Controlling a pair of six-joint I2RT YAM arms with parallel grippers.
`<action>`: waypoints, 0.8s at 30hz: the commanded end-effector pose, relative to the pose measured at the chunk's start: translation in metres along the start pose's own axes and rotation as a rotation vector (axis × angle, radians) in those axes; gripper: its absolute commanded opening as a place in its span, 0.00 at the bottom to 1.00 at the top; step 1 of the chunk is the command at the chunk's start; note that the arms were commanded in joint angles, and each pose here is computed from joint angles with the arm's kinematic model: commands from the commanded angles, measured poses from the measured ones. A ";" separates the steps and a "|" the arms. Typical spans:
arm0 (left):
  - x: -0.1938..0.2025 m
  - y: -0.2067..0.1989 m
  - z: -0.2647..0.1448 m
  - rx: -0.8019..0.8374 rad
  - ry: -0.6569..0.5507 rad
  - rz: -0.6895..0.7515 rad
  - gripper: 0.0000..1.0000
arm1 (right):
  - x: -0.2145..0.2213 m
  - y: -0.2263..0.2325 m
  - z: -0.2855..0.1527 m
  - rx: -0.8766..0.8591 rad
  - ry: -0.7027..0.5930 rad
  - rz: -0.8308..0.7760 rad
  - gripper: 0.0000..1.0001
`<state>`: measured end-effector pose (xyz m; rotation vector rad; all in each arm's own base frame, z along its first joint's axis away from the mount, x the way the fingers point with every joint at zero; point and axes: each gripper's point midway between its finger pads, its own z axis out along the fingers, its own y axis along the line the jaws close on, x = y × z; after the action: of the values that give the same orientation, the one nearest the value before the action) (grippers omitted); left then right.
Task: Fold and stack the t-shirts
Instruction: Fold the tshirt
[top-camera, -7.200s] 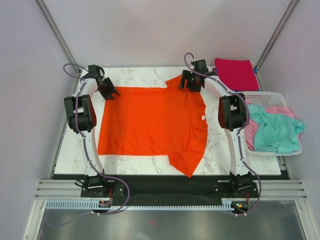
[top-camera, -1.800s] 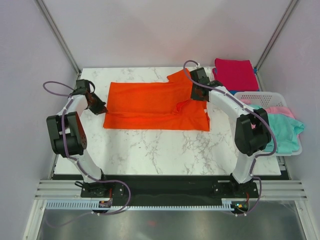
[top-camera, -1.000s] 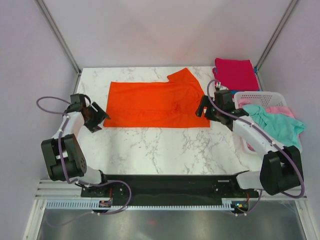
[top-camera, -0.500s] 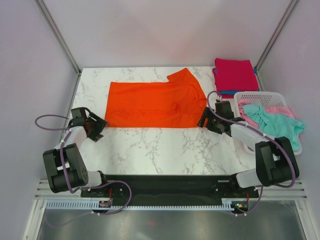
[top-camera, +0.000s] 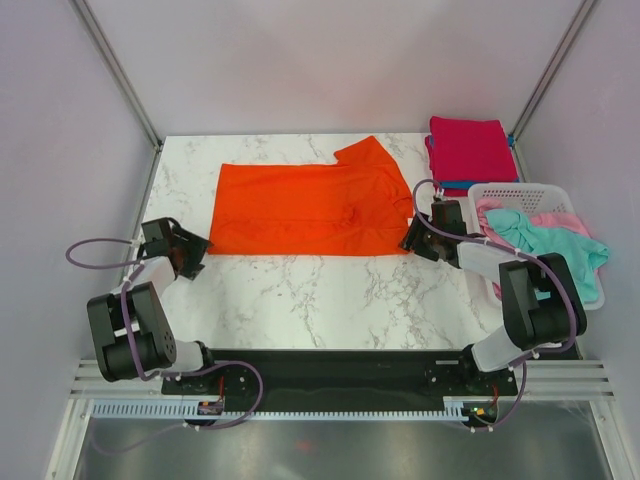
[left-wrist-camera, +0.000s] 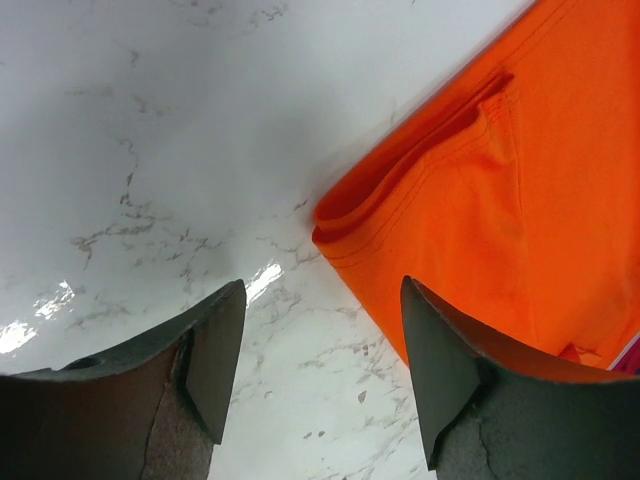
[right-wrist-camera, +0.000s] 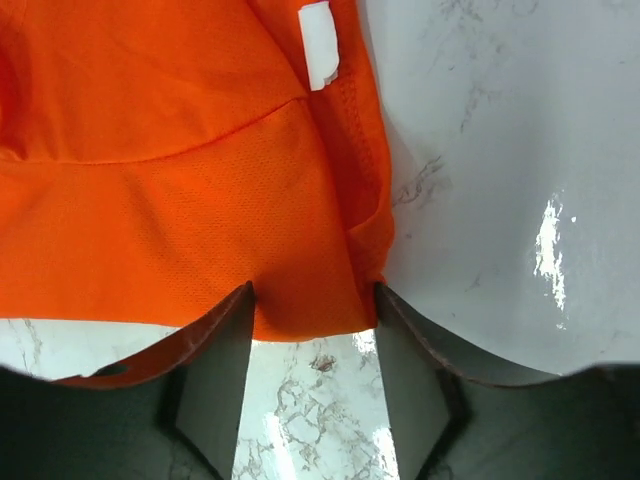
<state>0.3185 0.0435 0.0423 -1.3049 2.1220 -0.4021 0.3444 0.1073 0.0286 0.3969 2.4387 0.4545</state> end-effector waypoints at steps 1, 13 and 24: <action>-0.014 -0.008 0.009 0.022 -0.052 -0.056 0.70 | 0.008 -0.008 0.007 0.010 0.031 -0.007 0.57; -0.008 -0.008 0.026 0.048 -0.029 -0.079 0.49 | 0.020 -0.008 0.008 -0.022 0.073 -0.009 0.23; -0.016 -0.033 0.006 0.079 -0.038 -0.016 0.02 | 0.010 -0.001 -0.006 -0.056 0.049 0.005 0.00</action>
<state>0.3425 0.0408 0.0307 -1.3433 2.0811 -0.4628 0.3399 0.1092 0.0192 0.3750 2.4648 0.5207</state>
